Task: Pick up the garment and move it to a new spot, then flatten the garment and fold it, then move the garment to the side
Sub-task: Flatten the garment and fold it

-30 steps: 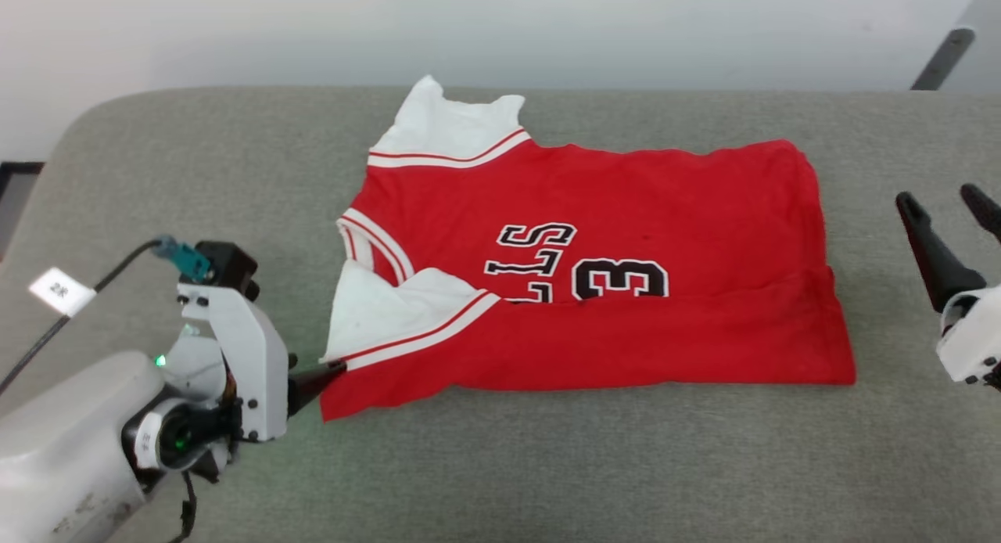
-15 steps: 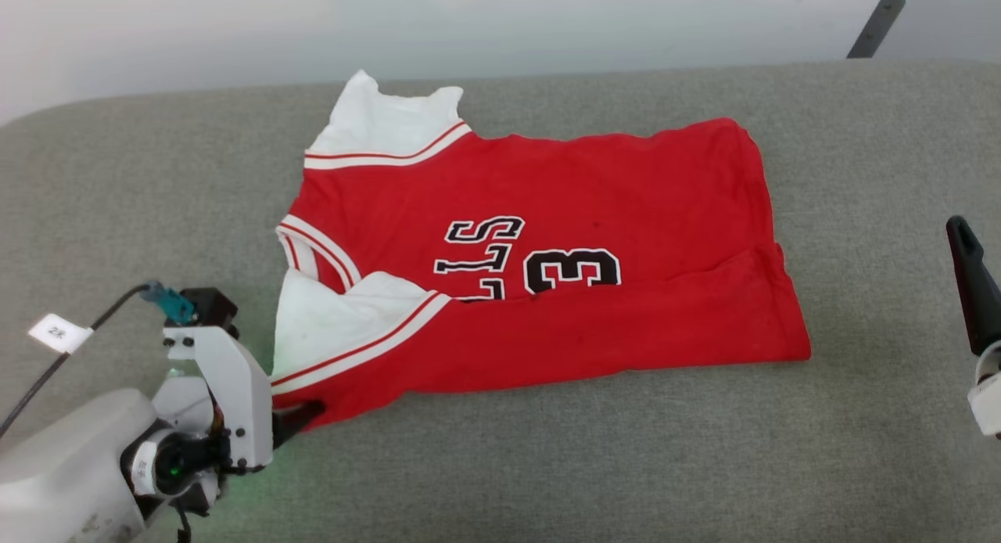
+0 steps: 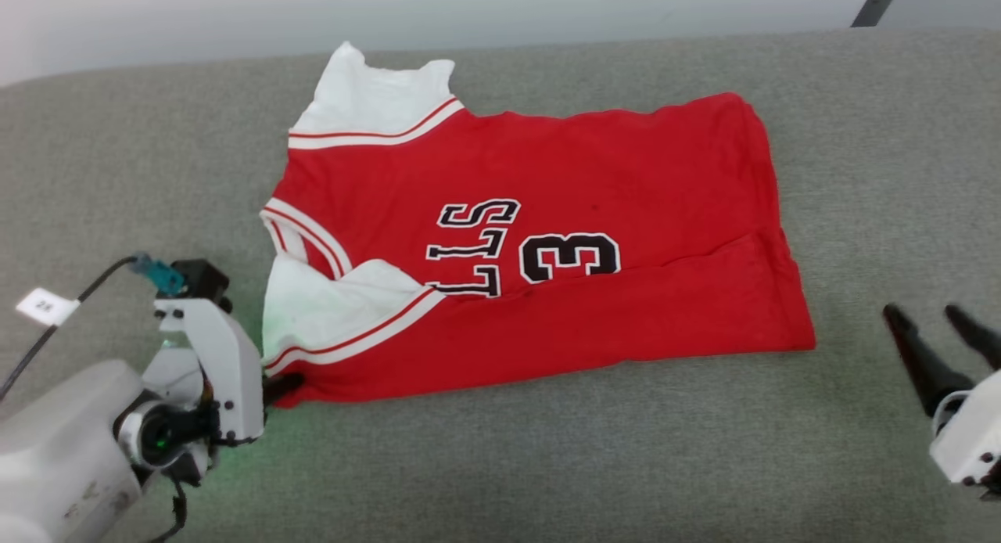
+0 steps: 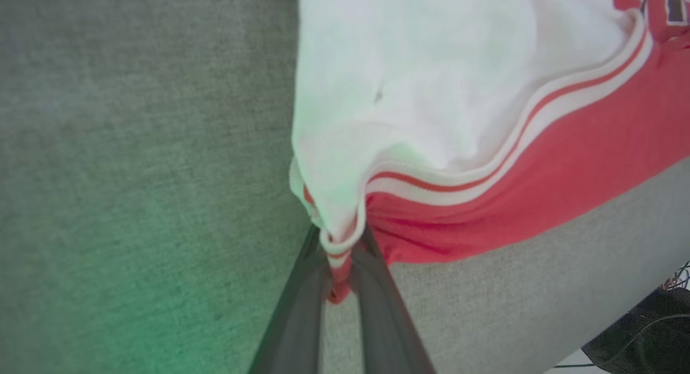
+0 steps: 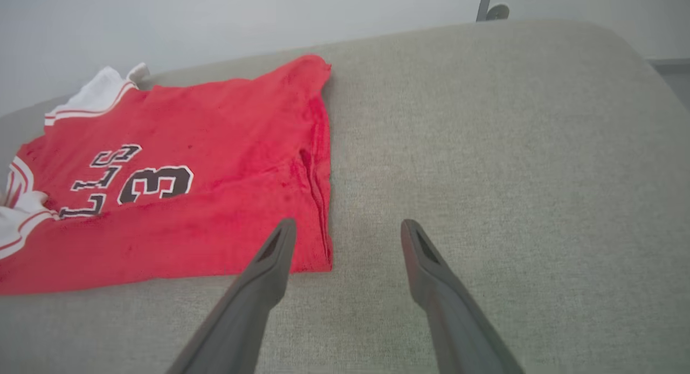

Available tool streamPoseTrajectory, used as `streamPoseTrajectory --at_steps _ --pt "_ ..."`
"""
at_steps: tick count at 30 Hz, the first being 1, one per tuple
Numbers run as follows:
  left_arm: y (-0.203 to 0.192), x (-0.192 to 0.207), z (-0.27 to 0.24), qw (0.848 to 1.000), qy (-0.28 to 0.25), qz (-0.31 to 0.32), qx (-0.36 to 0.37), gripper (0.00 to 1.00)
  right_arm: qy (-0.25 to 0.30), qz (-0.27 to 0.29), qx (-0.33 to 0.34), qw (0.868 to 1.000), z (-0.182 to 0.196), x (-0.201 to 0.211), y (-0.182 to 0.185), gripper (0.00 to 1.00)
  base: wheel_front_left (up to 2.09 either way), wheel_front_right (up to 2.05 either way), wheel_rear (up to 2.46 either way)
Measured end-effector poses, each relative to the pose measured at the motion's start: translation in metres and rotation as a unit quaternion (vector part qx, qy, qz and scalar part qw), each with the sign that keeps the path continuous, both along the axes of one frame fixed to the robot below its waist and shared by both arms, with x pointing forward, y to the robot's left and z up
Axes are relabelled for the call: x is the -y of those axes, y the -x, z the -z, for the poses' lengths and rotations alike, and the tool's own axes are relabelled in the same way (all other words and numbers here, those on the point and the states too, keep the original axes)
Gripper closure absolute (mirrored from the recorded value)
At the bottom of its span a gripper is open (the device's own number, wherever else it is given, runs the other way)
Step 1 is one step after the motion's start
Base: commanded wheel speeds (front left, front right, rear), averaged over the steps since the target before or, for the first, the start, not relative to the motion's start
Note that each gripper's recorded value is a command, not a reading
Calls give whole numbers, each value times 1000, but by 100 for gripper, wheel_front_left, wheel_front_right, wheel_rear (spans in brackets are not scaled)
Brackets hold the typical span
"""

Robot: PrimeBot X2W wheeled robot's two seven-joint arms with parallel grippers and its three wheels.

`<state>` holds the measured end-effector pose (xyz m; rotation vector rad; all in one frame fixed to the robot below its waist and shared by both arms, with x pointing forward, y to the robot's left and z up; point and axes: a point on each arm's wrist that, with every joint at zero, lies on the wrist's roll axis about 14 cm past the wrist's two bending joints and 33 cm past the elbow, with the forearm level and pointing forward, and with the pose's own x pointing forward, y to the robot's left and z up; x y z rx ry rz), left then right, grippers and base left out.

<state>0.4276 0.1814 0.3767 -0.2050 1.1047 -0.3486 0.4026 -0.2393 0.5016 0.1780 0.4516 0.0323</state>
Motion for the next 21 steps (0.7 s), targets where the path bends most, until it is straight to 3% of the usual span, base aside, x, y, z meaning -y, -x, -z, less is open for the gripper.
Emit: streamPoseTrajectory --at_steps 13,21 --pt "-12 5 -2 1000 11 4 19 100 -1 -52 -141 989 66 -29 -31 0 0 0 0" --pt "-14 4 1 1000 21 -3 22 100 24 -90 -229 969 111 -44 -39 0 0 0 0"
